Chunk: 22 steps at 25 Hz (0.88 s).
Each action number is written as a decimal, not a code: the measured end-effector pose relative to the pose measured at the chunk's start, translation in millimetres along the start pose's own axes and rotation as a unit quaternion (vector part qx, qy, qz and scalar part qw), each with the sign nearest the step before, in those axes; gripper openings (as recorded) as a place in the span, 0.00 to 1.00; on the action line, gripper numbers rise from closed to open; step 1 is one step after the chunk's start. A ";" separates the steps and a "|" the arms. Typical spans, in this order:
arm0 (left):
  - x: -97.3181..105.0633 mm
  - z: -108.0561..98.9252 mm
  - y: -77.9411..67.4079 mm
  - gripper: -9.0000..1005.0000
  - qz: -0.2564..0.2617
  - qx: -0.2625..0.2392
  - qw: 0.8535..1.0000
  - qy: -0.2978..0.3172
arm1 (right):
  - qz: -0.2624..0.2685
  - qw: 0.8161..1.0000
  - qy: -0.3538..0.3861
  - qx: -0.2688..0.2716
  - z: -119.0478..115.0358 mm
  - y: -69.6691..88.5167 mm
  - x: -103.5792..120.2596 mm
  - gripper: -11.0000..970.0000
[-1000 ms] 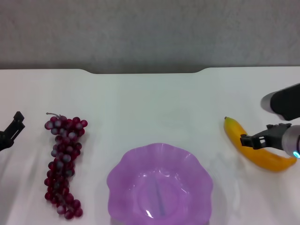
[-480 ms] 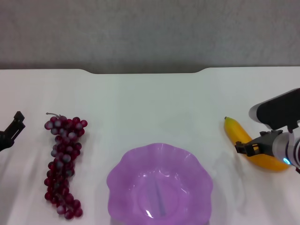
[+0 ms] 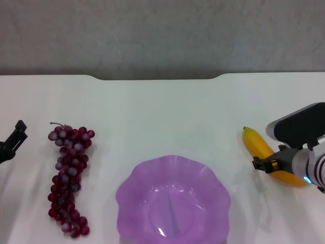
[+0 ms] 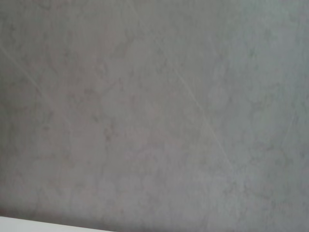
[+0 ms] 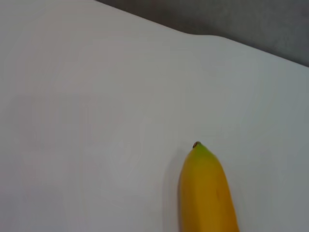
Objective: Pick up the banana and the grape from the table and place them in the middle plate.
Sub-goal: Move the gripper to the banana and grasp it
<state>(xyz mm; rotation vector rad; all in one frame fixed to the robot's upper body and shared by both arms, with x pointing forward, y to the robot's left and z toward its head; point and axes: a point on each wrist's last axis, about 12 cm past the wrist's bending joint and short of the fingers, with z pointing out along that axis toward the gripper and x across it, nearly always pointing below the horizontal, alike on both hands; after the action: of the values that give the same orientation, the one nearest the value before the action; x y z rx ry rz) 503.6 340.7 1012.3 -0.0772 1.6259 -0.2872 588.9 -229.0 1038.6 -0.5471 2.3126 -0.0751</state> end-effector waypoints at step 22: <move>-1.0 2.4 -1.5 0.89 0.001 0.002 1.000 -0.002 | -0.015 1.000 0.004 -0.008 9.1 7.2 14.6 0.82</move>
<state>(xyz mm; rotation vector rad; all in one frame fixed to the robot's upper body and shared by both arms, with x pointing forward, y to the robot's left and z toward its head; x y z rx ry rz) 505.9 339.2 1013.5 -0.0734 1.6218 -0.2893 583.4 -227.4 1020.8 -0.5904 2.3146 -0.0736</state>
